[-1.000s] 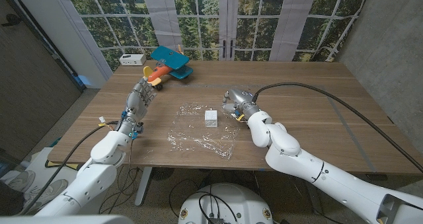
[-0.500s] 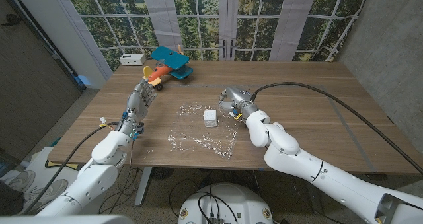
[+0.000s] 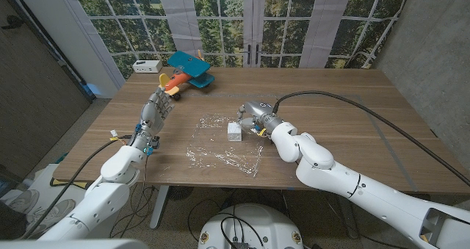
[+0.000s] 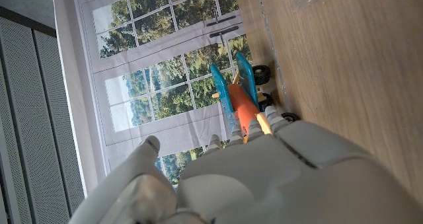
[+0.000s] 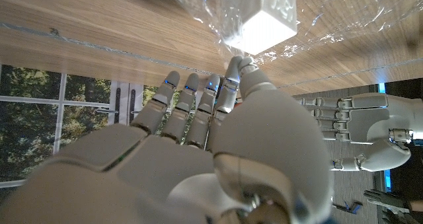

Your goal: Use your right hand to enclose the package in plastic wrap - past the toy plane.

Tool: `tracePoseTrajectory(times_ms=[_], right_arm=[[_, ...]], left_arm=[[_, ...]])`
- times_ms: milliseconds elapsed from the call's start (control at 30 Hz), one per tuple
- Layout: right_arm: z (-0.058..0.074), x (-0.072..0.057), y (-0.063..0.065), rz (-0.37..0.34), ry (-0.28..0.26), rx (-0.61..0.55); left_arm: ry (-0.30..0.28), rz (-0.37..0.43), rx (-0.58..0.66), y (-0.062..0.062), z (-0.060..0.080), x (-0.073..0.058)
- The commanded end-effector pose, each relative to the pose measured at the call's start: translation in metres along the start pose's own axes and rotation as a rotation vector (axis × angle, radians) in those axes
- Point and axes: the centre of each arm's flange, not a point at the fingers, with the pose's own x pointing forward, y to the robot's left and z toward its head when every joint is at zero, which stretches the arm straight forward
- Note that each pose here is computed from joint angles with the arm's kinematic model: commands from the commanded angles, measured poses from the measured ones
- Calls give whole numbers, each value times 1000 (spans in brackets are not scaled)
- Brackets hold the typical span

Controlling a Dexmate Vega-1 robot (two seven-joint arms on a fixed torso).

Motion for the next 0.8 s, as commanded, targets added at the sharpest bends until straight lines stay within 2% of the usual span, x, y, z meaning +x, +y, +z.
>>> tracePoseTrajectory(times_ms=[33,67,100,300,367,433,800], right_arm=[[7,3,10,103,-65,-2],[6,5,12,158,-73,-3],[6,6,12,180,-78,-7],[4,7,15,240,-71,-42],[3,11,17,311,-57,-80],[2,12,19,334,-52,-100],[-4,9,23,309,-22,-188]], left_arm=[[8,8,-4,2,0,-4],[9,11,-7,2,0,-5],[9,12,-9,2,-1,-5],[6,13,-9,3,-1,-6],[4,10,-10,3,-1,-5],[2,8,-7,3,-1,-4],[10,6,-6,4,-1,-1]])
